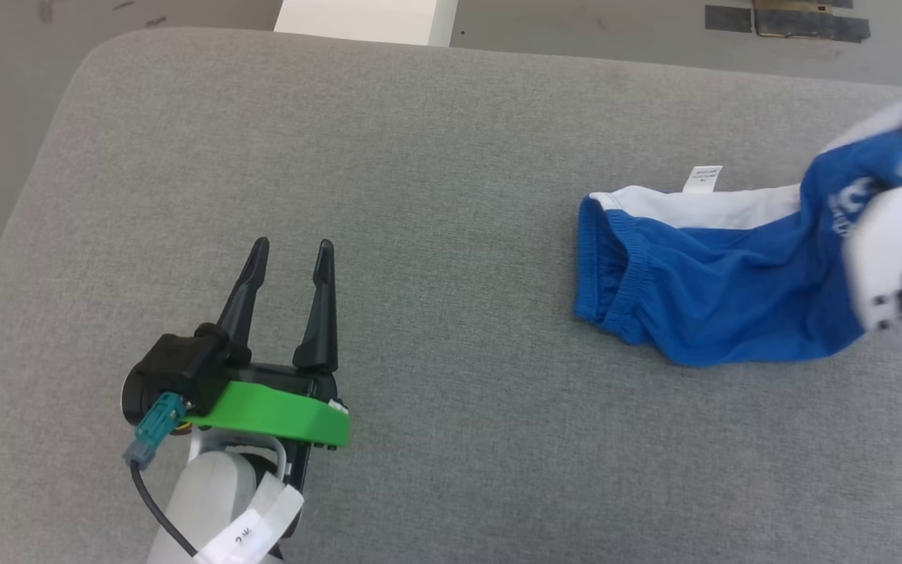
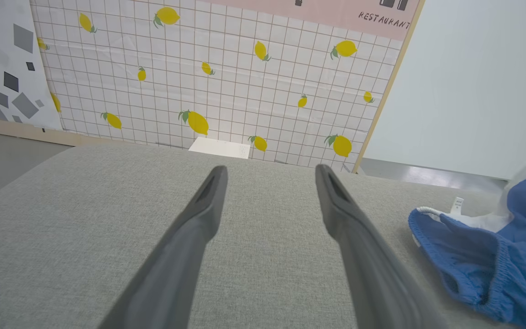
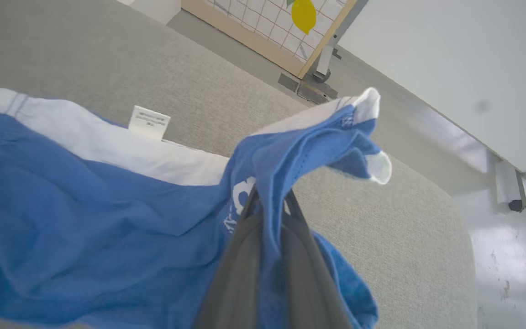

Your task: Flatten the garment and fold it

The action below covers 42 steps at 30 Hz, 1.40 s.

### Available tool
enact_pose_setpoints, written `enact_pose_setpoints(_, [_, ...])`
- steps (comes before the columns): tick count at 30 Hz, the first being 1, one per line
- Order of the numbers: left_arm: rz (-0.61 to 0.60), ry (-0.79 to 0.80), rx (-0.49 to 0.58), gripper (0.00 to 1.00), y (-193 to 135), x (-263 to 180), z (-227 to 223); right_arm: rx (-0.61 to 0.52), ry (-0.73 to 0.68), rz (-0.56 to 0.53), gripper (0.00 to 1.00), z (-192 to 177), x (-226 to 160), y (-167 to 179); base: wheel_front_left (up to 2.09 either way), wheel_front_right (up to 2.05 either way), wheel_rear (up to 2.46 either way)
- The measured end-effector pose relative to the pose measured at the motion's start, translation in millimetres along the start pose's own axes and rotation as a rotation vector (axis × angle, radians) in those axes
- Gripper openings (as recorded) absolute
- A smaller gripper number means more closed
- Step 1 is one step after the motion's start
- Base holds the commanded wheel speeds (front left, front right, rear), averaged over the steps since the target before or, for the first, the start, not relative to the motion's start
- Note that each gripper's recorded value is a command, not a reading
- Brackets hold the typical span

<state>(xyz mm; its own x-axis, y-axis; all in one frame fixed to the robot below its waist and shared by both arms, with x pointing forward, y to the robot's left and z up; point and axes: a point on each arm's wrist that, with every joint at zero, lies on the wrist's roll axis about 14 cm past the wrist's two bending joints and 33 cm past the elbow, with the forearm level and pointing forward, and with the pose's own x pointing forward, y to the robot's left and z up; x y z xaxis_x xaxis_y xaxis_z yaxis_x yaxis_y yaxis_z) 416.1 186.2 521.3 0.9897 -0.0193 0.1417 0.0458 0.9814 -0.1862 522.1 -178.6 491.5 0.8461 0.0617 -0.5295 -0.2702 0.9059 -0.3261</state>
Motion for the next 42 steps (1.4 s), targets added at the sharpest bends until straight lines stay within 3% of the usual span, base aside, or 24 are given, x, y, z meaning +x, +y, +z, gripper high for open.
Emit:
enact_pose_setpoints(10, [0.009, 0.008, 0.000, 1.00, 4, -6, 0, -0.276, 0.015, 0.289, 0.00, 22, 0, 115, 0.00, 0.00, 0.00])
enact_pose_setpoints(14, [0.026, 0.017, 0.002, 1.00, 10, -9, -2, -0.360, 0.094, 0.420, 0.00, 1, 6, 163, 0.00, 0.00, 0.00])
enact_pose_setpoints(17, [0.032, 0.022, 0.000, 1.00, 11, -10, -4, -0.369, 0.132, 0.470, 0.03, -10, 7, 178, 0.00, 0.00, 0.00])
enact_pose_setpoints(19, [0.033, 0.022, 0.000, 1.00, 11, -10, -4, -0.351, 0.152, 0.511, 0.78, -15, 5, 188, 0.00, 0.00, 0.00])
enact_pose_setpoints(20, [0.033, 0.021, 0.000, 1.00, 11, -10, -4, -0.337, 0.155, 0.528, 1.00, -15, 3, 191, 0.00, 0.00, 0.00])
enact_pose_setpoints(26, [0.018, 0.012, -0.007, 1.00, 6, -7, -1, -0.240, 0.099, 0.618, 1.00, 0, -16, 204, 0.00, 0.00, 0.00])
enact_pose_setpoints(31, [-0.003, -0.004, -0.014, 1.00, -1, -4, 3, -0.104, -0.094, 0.633, 1.00, 40, -39, 192, 0.00, 0.00, 0.00])
enact_pose_setpoints(37, [-0.030, -0.019, -0.023, 1.00, -11, -2, 7, 0.096, -0.320, 0.522, 1.00, 69, -58, 144, 0.00, 0.00, 0.00])
enact_pose_setpoints(42, [-0.063, -0.033, -0.032, 1.00, -23, 0, 11, 0.290, -0.466, 0.354, 1.00, 71, -69, 88, 0.00, 0.00, 0.00])
